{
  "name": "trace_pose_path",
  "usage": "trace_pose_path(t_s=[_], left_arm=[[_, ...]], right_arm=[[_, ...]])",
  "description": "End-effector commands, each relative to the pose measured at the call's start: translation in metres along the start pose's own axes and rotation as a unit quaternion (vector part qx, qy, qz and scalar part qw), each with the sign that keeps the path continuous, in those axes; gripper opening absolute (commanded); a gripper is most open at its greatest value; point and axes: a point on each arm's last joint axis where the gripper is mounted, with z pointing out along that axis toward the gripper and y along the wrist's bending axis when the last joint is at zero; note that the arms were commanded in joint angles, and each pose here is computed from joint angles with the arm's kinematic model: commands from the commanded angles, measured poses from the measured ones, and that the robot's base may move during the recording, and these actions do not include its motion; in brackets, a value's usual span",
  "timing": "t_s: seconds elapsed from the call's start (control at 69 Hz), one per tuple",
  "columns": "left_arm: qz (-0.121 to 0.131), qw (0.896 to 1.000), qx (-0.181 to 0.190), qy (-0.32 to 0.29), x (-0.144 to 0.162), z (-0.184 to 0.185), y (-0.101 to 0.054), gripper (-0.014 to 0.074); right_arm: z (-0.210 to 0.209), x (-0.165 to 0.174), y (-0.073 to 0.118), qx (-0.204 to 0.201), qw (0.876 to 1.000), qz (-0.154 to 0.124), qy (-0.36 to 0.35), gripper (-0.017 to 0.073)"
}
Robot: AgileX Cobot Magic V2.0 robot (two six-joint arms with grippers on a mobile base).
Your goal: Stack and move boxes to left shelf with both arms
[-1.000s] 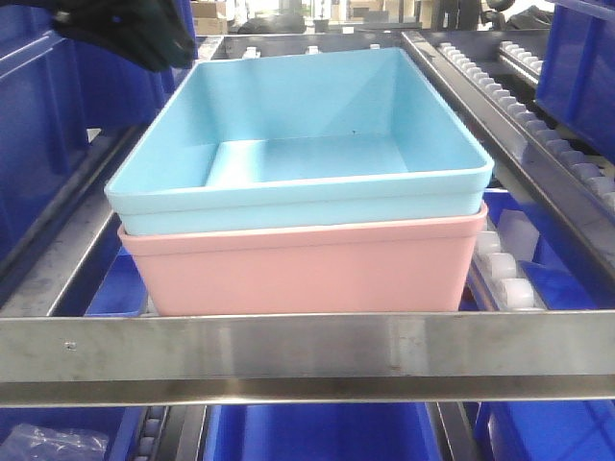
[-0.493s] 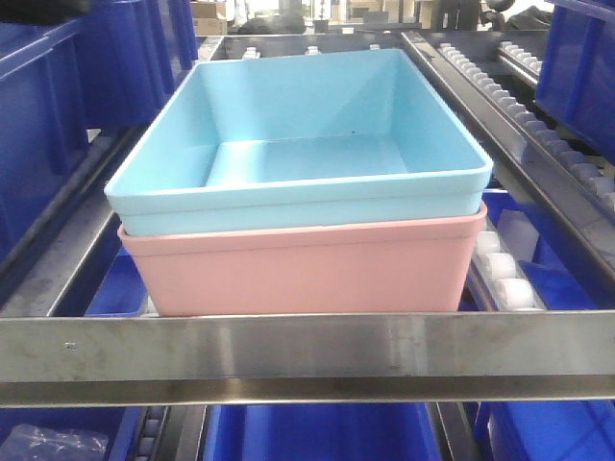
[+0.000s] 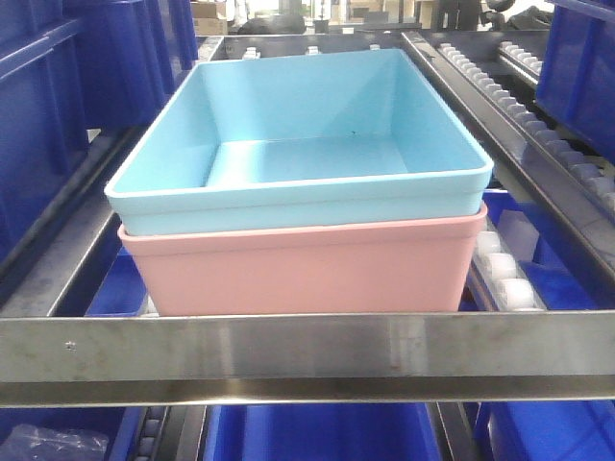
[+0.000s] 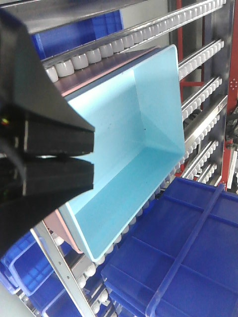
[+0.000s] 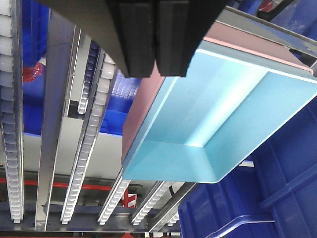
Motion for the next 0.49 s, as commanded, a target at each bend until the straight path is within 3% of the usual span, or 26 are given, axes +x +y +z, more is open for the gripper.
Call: trace_pose_path(t_s=[0.0,0.478], left_arm=[[0.0,0.998,0.028,-0.05,-0.0166,-0.0007,-0.0063,-0.0003],[0.0,0.998,0.028,-0.05,-0.0166,-0.0007,-0.0063,-0.0003]], right_arm=[[-0.002,-0.0149,0.0031,-0.014,0.999,-0.014,-0.044,0.0049],[-0.0014,-0.0121,0.0024,-0.01,0.999,-0.015,-0.039,0.0049]])
